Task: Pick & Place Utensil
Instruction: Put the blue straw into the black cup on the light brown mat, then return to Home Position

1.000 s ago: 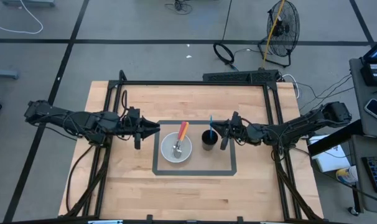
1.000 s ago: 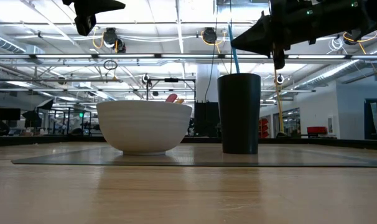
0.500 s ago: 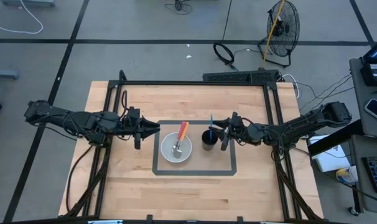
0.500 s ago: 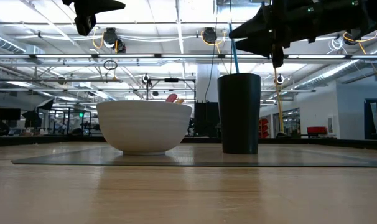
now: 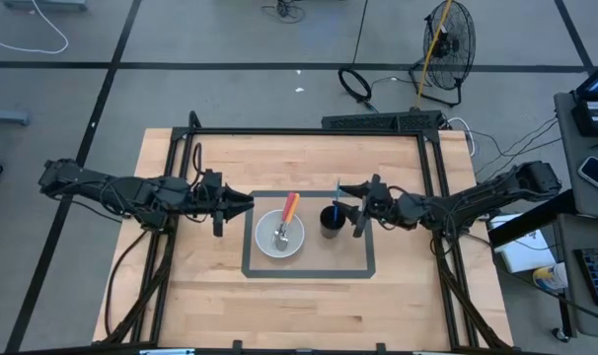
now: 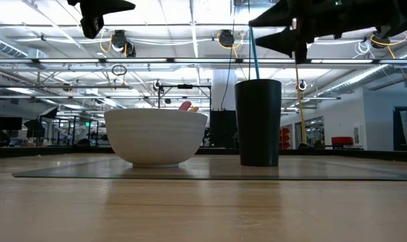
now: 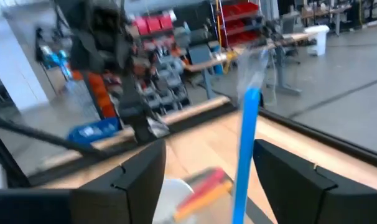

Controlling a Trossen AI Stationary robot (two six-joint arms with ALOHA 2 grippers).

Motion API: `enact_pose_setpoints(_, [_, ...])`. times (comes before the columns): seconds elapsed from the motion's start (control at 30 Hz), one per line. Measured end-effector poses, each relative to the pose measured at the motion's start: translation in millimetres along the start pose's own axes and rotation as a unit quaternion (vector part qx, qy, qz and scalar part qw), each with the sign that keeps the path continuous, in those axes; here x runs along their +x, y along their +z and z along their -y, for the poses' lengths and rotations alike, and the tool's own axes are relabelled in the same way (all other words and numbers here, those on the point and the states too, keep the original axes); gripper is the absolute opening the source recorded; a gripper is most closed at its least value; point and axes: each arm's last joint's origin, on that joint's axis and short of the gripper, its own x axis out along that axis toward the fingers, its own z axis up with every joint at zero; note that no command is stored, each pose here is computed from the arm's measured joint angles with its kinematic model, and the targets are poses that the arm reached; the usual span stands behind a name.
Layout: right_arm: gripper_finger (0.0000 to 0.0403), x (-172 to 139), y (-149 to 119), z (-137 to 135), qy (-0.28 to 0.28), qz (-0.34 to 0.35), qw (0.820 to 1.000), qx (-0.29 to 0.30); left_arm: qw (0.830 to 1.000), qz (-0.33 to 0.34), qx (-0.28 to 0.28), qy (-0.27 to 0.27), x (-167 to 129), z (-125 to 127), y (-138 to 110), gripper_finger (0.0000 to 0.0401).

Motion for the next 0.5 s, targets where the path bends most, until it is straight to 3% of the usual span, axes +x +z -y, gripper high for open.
enact_pose_setpoints(0.13, [0.0249,0,-4,2,-0.018,-0.02,1.0,-0.008,1.0,0.0,0.0,0.0,0,0,0,0.0113])
enact_pose_setpoints(0.5, [0.0254,-10,23,2,-0.028,0.053,0.998,-0.035,1.0,0.006,-0.001,-0.003,0,1,1,0.0113])
